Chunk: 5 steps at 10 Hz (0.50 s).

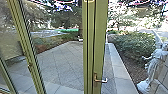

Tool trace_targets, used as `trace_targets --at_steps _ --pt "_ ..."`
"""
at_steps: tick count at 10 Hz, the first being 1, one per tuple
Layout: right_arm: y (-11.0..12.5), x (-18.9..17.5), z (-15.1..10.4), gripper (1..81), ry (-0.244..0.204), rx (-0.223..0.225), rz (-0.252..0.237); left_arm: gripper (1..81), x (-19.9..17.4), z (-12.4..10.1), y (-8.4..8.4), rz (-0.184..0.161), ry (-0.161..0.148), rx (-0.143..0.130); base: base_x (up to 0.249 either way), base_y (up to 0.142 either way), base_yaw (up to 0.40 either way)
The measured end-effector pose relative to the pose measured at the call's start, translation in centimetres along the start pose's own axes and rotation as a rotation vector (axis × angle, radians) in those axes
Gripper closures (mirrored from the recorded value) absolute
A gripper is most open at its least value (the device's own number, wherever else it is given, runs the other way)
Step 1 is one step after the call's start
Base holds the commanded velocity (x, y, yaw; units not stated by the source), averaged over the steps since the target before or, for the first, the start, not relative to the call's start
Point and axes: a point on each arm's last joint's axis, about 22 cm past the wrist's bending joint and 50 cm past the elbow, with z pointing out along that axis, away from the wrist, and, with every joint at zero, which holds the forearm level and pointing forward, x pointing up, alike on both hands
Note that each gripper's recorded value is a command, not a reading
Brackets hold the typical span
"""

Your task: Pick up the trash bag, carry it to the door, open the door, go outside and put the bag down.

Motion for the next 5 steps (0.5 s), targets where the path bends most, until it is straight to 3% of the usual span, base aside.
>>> trace_targets --at_steps 3,5 --pt "0.0 0.04 0.0 1.0 0.0 0.0 -0.001 81.1 0.0 -0.01 -0.06 0.0 0.0 0.001 0.0 0.0 0.147" --pt "-0.01 0.05 0.01 1.0 0.001 0.0 -0.001 81.1 -0.11 -0.04 -0.11 -0.001 -0.002 0.001 0.0 0.0 0.0"
